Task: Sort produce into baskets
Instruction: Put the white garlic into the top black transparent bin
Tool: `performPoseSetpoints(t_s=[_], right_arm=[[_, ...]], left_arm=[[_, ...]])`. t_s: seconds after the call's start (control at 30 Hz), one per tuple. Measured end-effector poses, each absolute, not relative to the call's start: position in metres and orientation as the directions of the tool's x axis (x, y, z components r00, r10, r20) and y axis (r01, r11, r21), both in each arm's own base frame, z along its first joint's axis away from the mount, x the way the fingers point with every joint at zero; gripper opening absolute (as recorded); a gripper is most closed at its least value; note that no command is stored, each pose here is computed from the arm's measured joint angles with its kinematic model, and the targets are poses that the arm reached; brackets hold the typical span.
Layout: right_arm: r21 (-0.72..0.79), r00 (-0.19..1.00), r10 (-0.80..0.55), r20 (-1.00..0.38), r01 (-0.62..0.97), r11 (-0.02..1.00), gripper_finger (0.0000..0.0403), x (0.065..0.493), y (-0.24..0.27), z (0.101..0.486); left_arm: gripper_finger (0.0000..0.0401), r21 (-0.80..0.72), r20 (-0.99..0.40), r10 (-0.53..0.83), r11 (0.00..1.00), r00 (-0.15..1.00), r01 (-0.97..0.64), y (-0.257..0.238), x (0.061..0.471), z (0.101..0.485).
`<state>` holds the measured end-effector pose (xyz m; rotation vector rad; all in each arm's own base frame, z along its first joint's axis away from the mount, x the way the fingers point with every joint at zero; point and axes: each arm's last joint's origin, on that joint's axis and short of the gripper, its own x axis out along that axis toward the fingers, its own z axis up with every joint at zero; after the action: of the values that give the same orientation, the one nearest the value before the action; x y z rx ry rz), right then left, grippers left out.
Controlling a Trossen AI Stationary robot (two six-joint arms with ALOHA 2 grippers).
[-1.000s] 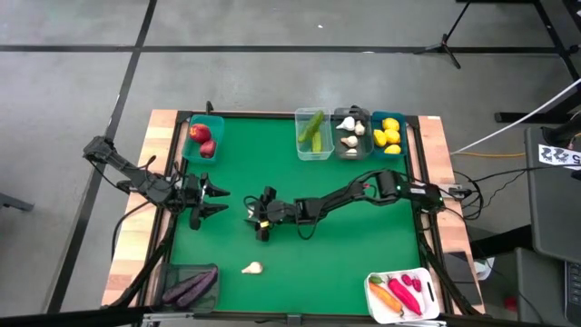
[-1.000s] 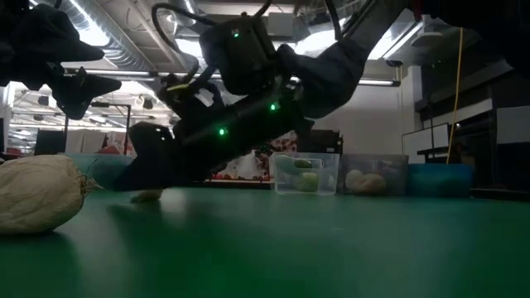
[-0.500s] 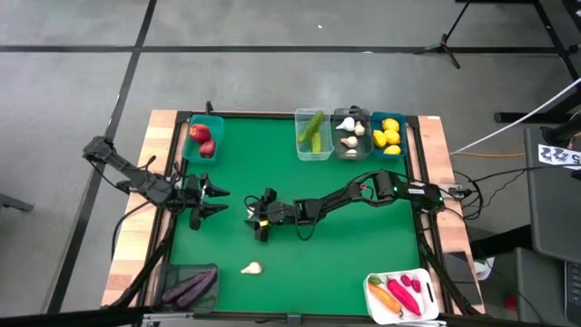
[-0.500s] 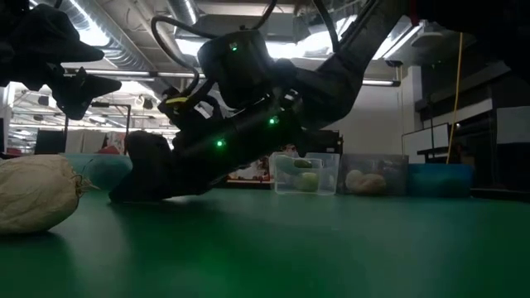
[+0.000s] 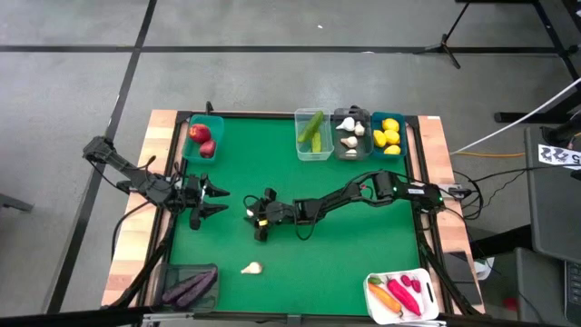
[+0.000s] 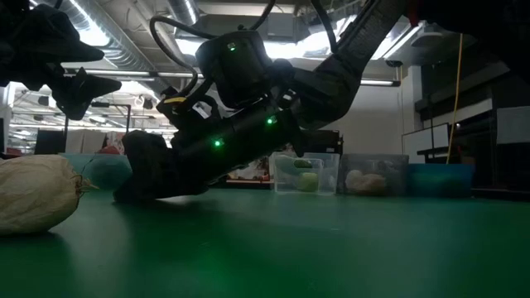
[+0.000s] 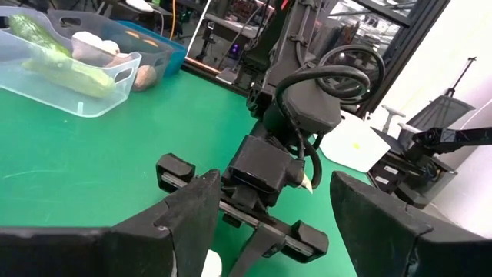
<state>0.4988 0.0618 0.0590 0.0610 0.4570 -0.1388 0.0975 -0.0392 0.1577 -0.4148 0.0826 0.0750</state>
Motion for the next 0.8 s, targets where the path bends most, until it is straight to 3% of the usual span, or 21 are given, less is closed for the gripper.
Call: performPoseSetpoints(t_s=[0.27,0.8], right_arm=[[0.037,0.891,-0.118,-0.437,0.149,0.988,0.0135,0.499,0.061,0.064],[0.003,0.874,-0.117,-0.471,0.134,0.991,0.0133,0.489,0.026,0.152]], left_arm=[[0.024,-0.414,-0.095,0.056,0.906,0.994,-0.09,-0.039,0.097,0.158],[0.024,-0.419,-0.095,0.055,0.903,0.994,-0.09,-0.039,0.097,0.158]])
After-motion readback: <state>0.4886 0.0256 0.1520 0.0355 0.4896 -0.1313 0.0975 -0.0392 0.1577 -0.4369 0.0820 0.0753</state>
